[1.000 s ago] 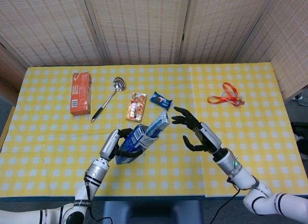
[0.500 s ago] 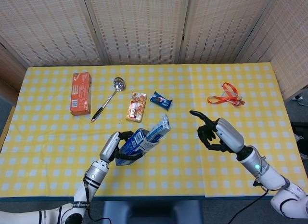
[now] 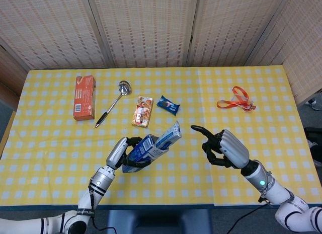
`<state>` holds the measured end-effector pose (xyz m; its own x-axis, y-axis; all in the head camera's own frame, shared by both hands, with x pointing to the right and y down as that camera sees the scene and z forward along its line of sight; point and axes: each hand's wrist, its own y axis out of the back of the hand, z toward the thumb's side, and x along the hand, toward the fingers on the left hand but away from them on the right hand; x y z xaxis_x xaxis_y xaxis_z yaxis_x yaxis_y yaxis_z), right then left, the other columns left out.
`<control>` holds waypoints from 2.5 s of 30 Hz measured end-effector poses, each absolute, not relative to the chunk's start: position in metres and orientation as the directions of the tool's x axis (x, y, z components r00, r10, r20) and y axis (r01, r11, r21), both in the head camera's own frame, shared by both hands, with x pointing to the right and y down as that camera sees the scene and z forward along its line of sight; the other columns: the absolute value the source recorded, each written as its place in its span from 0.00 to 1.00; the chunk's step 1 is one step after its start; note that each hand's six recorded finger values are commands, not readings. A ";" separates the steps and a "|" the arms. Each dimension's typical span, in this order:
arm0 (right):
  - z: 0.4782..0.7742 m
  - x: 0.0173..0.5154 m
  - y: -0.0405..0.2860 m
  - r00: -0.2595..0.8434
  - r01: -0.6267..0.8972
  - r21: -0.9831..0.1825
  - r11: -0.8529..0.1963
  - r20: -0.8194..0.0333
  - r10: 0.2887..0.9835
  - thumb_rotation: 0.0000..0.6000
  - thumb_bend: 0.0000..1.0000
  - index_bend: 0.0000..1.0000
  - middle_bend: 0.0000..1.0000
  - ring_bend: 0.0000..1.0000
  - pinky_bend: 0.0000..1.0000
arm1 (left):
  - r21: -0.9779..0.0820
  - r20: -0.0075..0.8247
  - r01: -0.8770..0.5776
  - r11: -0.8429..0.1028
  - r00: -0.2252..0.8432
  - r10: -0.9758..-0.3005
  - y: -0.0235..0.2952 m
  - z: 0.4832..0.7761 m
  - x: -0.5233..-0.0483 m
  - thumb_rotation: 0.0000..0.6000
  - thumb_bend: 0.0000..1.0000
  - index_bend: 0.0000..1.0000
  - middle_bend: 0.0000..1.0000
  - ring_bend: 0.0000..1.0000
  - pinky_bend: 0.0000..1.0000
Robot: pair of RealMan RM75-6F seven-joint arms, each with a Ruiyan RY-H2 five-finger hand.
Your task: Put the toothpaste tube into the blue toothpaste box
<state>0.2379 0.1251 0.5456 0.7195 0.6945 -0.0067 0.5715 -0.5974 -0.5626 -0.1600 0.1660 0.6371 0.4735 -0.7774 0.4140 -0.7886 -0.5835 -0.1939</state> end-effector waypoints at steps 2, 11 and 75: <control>0.544 0.235 0.125 0.710 0.604 -0.542 -0.584 0.034 0.703 1.00 0.91 0.00 0.89 0.92 0.93 | -0.196 0.414 -0.789 -0.583 0.473 -0.778 0.166 0.637 -0.160 1.00 0.13 0.64 0.67 0.54 0.65; 0.551 0.223 0.128 0.736 0.583 -0.511 -0.632 0.002 0.677 1.00 0.91 0.00 0.89 0.92 0.93 | -0.196 0.404 -0.781 -0.594 0.487 -0.774 0.167 0.634 -0.154 1.00 0.13 0.64 0.67 0.54 0.65; 0.595 0.206 0.161 0.804 0.417 -0.466 -0.780 -0.213 0.556 1.00 0.91 0.00 0.89 0.91 0.93 | -0.080 0.347 -0.771 -0.632 0.573 -0.743 0.156 0.630 -0.160 1.00 0.13 0.56 0.48 0.26 0.34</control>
<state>0.2063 0.1606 0.5952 0.8036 0.5559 -0.2125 0.4166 -0.7805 -0.4662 -0.1604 0.1563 0.6301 0.5727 -0.7427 0.3470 -0.7710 -0.6318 -0.0798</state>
